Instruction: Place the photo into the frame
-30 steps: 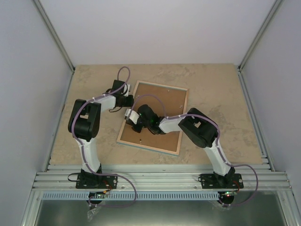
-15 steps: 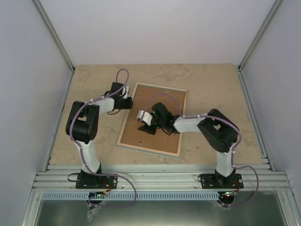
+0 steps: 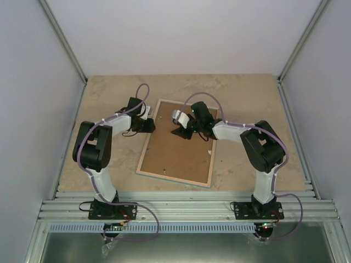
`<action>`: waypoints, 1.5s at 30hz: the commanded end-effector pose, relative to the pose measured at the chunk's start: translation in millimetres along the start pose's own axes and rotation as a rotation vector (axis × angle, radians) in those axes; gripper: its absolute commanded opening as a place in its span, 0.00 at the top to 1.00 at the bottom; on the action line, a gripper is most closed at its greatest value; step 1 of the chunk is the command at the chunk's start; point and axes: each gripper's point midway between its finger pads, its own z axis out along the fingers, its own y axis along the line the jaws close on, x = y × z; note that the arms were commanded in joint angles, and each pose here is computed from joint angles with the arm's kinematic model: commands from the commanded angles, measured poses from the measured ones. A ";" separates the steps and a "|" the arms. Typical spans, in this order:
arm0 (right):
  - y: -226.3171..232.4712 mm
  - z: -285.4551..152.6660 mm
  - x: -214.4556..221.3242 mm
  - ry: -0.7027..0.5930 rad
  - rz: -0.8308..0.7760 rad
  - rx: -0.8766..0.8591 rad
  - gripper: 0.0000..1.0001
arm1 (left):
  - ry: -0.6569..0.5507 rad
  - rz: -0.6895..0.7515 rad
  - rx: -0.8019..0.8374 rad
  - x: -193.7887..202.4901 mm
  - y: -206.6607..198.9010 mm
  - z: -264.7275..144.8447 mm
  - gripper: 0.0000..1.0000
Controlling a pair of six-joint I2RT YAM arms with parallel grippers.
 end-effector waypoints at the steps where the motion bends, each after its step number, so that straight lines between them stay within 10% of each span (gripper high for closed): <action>1: -21.3 9.7 -23.0 -0.031 -0.060 0.004 0.50 | 0.111 0.064 -0.016 27.5 3.0 -20.0 0.56; 7: -39.5 32.7 -24.3 -0.009 0.002 0.000 0.50 | 0.195 0.071 0.045 58.2 5.9 -17.3 0.54; 23: -50.4 76.0 11.6 0.090 0.207 -0.009 0.70 | 0.271 0.104 0.138 97.7 0.7 1.6 0.99; 45: -34.7 138.2 5.9 0.100 0.252 -0.139 0.87 | 0.283 0.131 0.168 101.5 -9.8 2.7 1.00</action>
